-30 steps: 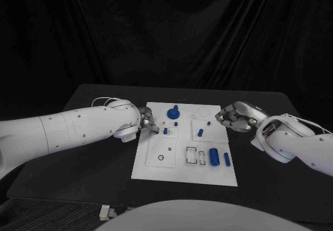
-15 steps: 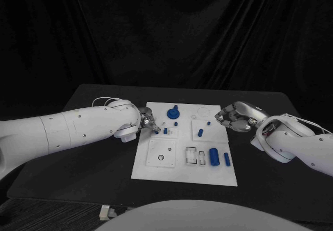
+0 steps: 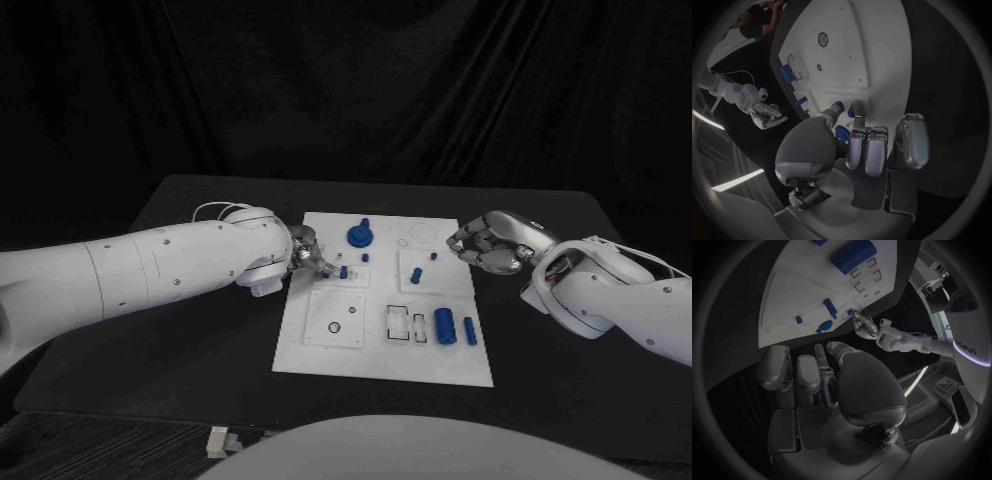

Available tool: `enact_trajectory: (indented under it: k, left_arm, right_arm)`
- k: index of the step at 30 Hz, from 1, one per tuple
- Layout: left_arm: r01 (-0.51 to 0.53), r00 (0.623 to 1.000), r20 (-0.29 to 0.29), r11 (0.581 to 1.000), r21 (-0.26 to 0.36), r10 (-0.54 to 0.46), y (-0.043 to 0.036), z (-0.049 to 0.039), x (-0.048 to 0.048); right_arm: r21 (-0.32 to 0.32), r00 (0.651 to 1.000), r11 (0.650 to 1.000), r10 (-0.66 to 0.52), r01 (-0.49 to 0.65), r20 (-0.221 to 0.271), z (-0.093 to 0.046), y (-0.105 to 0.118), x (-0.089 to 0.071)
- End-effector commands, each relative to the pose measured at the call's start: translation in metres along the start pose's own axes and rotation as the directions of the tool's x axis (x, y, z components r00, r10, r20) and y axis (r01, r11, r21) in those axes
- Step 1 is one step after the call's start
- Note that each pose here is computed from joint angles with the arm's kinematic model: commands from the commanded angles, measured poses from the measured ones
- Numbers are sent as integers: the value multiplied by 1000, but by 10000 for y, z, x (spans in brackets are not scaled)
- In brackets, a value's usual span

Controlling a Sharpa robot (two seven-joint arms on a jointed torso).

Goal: Assemble the parts on the task board

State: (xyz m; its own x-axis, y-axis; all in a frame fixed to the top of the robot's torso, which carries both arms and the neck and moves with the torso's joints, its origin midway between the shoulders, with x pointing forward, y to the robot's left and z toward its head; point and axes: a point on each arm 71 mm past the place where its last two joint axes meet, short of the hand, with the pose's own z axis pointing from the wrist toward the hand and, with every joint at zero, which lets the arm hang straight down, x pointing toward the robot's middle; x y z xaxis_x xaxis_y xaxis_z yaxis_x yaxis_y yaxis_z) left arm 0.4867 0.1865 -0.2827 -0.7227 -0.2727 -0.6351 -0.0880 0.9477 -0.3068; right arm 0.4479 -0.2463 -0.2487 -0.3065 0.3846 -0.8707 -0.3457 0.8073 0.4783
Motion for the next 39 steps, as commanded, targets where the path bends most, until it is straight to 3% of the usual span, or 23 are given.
enact_trajectory:
  k: [1,12,23,28,33,36,39]
  left_arm:
    - [-6,1000,-15,1000,-4,6,-6,5,22]
    - [7,1000,6,1000,-10,-7,16,7,2]
    - [4,990,137,996,88,-16,12,-72,-80]
    - [8,971,232,983,184,-51,-32,-154,-196]
    - [0,937,337,960,279,-98,-84,-251,-372]
    - [-11,927,360,953,303,-104,-110,-287,-446]
    - [-28,937,340,951,307,-82,-160,-302,-481]
  right_arm:
    - [13,1000,1000,0,0,1,-6,-8,8]
    - [12,1000,1000,1,-1,0,-6,-7,12]
    - [16,1000,1000,0,0,0,-12,-21,9]
    - [18,1000,1000,-1,1,2,-15,-29,5]
    - [20,1000,1000,-1,1,1,-15,-32,5]
    - [20,1000,1000,-1,1,-1,-14,-34,5]
    - [20,1000,1000,-1,1,-2,-13,-35,6]
